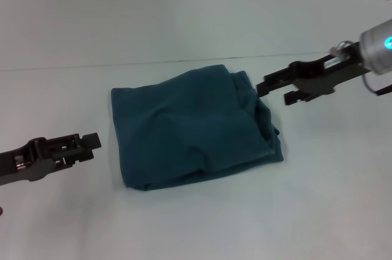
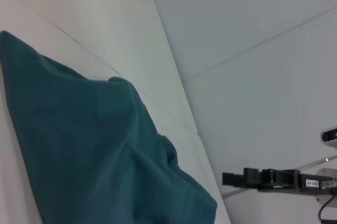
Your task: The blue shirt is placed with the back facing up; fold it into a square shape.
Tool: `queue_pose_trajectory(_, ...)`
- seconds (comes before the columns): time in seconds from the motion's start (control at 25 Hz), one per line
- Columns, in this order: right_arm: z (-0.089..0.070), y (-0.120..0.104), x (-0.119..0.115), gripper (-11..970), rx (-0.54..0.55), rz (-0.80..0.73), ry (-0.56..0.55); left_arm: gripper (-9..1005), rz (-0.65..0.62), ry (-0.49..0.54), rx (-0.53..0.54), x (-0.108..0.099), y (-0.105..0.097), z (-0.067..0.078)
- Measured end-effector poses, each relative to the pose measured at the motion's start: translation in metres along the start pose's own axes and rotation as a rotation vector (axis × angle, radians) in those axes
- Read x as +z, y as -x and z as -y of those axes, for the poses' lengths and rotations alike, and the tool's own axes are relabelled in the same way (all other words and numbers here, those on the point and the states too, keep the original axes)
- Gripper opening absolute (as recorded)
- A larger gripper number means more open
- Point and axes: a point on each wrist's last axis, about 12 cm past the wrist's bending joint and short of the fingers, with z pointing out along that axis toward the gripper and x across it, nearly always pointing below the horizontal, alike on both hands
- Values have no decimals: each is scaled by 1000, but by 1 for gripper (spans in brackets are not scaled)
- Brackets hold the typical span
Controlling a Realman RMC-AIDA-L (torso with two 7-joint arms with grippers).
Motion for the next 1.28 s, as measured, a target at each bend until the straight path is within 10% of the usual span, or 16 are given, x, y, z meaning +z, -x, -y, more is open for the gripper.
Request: queue_pose_trajectory(1.28,-23,-19,82,865,167,26,-7,534,64,-1,-13,3,2,-3)
